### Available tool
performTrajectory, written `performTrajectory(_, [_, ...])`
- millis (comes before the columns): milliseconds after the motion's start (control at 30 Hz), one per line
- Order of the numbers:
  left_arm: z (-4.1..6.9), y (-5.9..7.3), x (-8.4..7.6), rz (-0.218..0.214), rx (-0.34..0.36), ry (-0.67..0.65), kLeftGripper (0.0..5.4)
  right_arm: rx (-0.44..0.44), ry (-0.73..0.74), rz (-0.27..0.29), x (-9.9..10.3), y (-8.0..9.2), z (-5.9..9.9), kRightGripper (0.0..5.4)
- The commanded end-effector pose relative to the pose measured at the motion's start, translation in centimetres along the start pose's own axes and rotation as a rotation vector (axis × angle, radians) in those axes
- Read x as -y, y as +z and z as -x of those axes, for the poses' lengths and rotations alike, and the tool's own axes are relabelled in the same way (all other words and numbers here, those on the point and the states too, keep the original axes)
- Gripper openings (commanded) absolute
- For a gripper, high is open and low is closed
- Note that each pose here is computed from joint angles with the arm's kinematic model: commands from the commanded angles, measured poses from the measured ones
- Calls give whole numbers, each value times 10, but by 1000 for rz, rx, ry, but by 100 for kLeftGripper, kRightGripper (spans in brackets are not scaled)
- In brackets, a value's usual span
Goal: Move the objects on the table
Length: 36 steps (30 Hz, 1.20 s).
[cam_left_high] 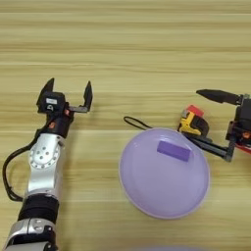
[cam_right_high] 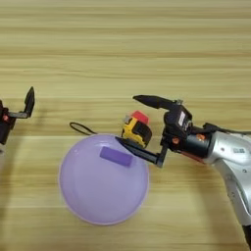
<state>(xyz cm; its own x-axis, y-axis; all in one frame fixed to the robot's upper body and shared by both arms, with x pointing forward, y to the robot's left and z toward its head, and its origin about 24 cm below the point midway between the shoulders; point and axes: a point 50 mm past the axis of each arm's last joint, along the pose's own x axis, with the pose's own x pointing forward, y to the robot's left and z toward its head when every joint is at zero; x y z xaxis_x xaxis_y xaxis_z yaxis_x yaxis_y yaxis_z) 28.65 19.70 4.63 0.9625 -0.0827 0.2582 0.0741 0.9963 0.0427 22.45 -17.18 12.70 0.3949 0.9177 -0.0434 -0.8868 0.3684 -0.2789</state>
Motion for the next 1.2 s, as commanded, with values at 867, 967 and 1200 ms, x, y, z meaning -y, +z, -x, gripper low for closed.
performTrajectory(867, [-1, 3, 0, -7, 11, -6, 540, -377, 190, -221, -31, -50, -23, 538])
performTrajectory(967, [-1, 3, 0, -6, 11, -6, 540, -386, 179, -248, -33, -53, -24, 538])
performTrajectory(1200, [-1, 3, 0, -5, 10, -6, 540, -395, 98, -299, -30, -58, -28, 538])
